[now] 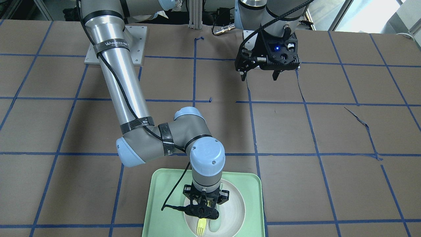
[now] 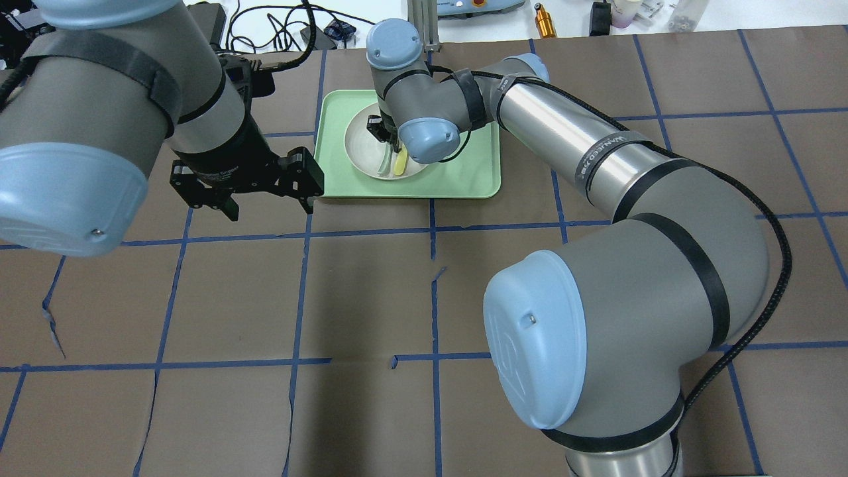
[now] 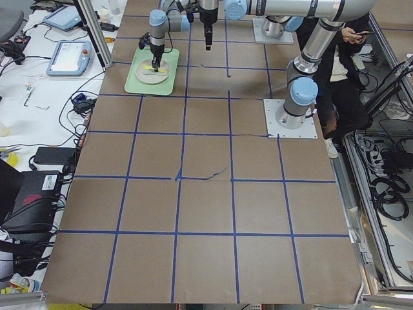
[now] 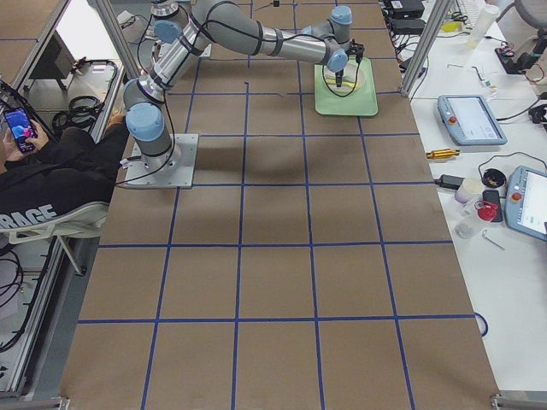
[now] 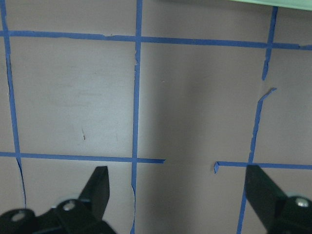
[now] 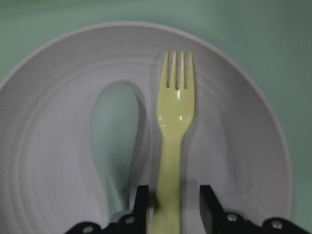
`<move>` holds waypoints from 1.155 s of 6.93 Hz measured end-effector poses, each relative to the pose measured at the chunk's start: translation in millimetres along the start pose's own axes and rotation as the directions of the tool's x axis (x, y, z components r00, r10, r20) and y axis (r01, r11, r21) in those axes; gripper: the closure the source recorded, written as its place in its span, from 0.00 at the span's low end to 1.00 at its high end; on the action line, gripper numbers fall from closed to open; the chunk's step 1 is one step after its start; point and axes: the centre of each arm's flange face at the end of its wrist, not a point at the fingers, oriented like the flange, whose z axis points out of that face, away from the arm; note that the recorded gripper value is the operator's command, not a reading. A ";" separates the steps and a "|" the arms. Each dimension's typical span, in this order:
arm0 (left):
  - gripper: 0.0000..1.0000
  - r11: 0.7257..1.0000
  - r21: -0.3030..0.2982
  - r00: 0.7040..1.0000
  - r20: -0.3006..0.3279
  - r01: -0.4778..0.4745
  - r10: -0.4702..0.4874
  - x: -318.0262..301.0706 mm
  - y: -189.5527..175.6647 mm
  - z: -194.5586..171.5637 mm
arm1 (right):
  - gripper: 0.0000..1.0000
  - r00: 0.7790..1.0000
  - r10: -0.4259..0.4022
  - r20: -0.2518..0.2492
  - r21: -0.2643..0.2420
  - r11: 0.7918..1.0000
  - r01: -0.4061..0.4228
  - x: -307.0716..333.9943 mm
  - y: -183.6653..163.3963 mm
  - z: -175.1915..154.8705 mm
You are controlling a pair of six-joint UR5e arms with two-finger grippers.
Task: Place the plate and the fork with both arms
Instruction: 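Lift the yellow fork with the right gripper and lower it beside the plate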
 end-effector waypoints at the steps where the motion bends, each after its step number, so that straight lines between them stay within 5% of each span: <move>1: 0.00 1.000 0.000 1.000 0.000 0.000 0.000 0.1 -0.1 0.2 | 0.85 1.000 -0.002 -0.001 -0.002 1.000 0.002 0.3 0.7 0.9; 5: 0.00 1.000 -0.001 1.000 -0.001 0.000 0.000 0.3 -0.6 0.8 | 0.92 0.999 -0.031 0.004 0.005 0.999 0.031 3.6 2.5 -16.7; 8: 0.00 1.000 0.000 1.000 -0.002 0.000 0.000 0.4 -1.2 0.5 | 0.92 0.985 -0.173 0.002 0.034 0.984 0.173 49.1 -17.5 -63.2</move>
